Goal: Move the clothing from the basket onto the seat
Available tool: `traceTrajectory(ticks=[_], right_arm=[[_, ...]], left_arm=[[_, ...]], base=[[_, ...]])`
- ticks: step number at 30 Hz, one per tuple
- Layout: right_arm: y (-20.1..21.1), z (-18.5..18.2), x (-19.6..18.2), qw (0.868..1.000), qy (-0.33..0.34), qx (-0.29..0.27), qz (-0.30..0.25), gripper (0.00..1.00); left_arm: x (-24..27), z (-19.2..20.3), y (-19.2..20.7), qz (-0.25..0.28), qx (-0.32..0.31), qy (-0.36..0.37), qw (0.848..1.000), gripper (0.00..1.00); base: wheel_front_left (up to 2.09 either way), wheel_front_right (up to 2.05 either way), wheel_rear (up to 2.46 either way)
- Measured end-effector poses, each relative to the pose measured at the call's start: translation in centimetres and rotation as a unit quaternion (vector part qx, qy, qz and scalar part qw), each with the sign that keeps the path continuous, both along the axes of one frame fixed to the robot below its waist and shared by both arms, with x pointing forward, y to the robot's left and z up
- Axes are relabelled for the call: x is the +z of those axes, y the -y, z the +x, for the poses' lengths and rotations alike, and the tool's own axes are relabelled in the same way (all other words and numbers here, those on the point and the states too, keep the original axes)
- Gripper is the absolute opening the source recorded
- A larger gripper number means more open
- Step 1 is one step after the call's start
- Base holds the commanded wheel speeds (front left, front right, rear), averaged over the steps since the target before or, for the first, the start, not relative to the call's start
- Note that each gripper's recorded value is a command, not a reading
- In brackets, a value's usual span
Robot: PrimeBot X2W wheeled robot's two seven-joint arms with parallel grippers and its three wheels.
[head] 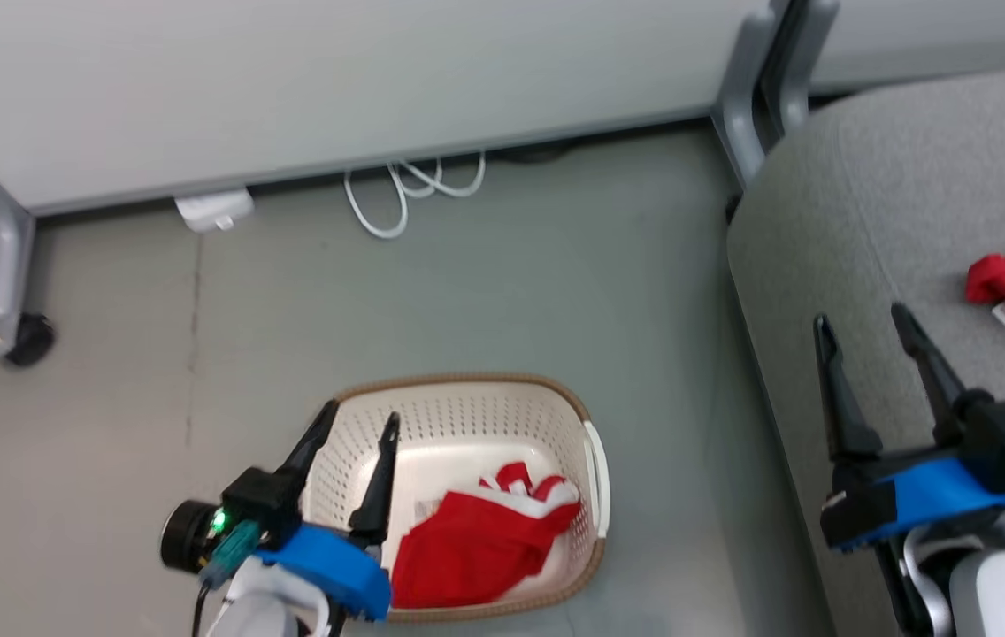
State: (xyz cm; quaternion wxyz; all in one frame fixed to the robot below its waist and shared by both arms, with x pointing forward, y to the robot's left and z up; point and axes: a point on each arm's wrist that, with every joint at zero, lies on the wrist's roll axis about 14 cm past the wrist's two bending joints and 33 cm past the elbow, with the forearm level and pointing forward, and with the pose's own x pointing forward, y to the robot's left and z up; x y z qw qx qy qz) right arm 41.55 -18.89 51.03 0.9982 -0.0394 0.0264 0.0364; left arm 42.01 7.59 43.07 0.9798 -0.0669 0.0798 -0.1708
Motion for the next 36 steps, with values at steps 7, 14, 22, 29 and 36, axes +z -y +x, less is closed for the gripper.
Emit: traceTrajectory(ticks=[7,14,22,29,36], right_arm=[[0.7,3.9,-2.1,1.0,-0.008,0.001,-0.006,1.0],[2.1,5.5,-6.4,0.999,-0.043,-0.014,-0.006,1.0],[3.3,5.5,-10.9,0.996,-0.083,-0.034,-0.004,1.0],[3.9,5.4,-14.0,0.993,-0.11,-0.04,-0.008,1.0],[4.3,5.2,-16.0,0.991,-0.128,-0.043,-0.008,1.0]], left_arm=[[-6.9,2.0,5.5,0.034,-0.102,-0.076,0.991,1.0],[-14.7,1.4,10.4,0.078,-0.214,-0.157,0.961,1.0],[-21.7,-0.4,14.2,0.116,-0.315,-0.224,0.915,1.0],[-26.6,-0.8,15.2,0.124,-0.339,-0.27,0.893,1.0],[-30.4,-2.0,14.8,0.151,-0.344,-0.32,0.87,1.0]], base=[[0.0,0.0,0.0],[0.0,0.0,0.0],[0.0,0.0,0.0],[0.0,0.0,0.0],[0.0,0.0,0.0]])
